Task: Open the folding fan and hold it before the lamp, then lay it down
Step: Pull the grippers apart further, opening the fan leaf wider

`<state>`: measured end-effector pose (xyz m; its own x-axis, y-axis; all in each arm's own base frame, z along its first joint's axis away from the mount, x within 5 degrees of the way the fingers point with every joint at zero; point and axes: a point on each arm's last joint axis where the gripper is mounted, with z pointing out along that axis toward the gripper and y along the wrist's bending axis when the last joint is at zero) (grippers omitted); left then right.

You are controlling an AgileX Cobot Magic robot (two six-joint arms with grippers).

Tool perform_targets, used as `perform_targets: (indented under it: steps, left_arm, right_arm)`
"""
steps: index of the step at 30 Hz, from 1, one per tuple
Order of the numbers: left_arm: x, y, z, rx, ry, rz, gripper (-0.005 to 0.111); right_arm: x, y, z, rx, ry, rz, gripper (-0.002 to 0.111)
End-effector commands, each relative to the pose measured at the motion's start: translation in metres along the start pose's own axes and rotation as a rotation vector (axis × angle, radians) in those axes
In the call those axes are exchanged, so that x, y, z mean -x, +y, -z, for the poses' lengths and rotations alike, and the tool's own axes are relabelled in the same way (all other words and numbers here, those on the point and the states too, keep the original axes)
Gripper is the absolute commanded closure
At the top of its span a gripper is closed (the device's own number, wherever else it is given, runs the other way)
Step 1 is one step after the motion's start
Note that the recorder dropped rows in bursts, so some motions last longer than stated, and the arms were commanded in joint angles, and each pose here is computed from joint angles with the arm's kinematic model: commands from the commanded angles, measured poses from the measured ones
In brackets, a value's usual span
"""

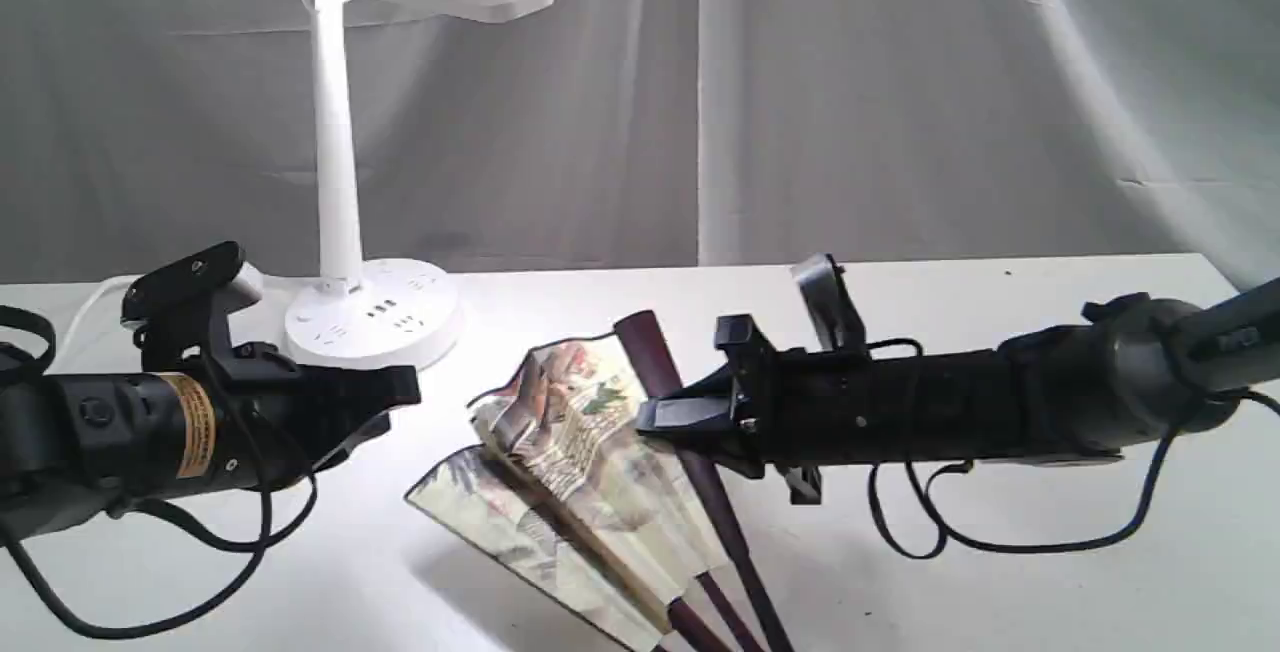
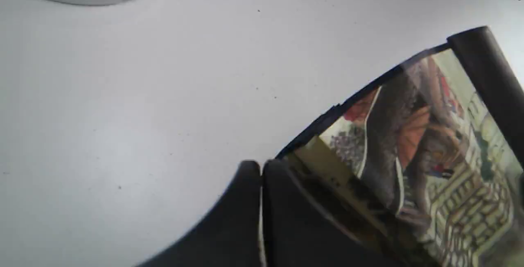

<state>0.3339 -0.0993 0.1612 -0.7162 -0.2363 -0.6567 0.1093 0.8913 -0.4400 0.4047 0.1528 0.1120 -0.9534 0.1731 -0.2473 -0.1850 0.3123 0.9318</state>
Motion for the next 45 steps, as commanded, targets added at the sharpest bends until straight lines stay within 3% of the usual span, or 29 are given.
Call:
perform_targets:
  steps: [1,6,14,18,24,27,32,37,42,45]
  left_arm:
    - [0.0,-0.008,0.003,-0.091,0.007,0.038,0.107]
    - [-0.006,-0.024,0.006,-0.267,0.077,0.027,0.107]
    - [-0.007,-0.016,0.004,-0.17,0.077,0.018,0.101]
    - [-0.007,-0.016,0.004,-0.174,0.077,0.018,0.085]
    - [-0.008,-0.017,0.004,-0.184,0.092,-0.013,0.046]
    - [-0.01,-0.02,0.004,-0.217,0.11,0.037,0.036]
    - [-0.018,-0.018,-0.008,-0.259,0.138,0.102,0.033]
    - [-0.033,-0.005,-0.032,-0.253,0.158,0.27,0.033]
    - [-0.041,-0.009,-0.045,-0.506,0.11,0.291,0.034]
    - [-0.047,-0.008,-0.051,-0.584,0.074,0.305,0.034]
  right_arm:
    - [0.009,0.008,0.016,0.097,-0.016,-0.024,0.108]
    - [0.016,0.002,0.027,0.077,-0.051,-0.032,0.108]
    - [0.023,0.003,0.038,0.107,-0.066,-0.023,0.108]
    - [0.027,0.005,0.04,0.109,-0.075,-0.014,0.108]
    - [0.029,0.007,0.04,0.113,-0.078,-0.002,0.108]
    - [0.029,0.007,0.04,0.113,-0.078,-0.008,0.108]
    - [0.029,0.007,0.04,0.113,-0.077,-0.01,0.108]
    - [0.029,0.007,0.04,0.113,-0.077,-0.02,0.108]
    - [0.029,0.007,0.04,0.113,-0.077,-0.02,0.108]
    - [0.029,0.007,0.039,0.114,-0.074,-0.021,0.108]
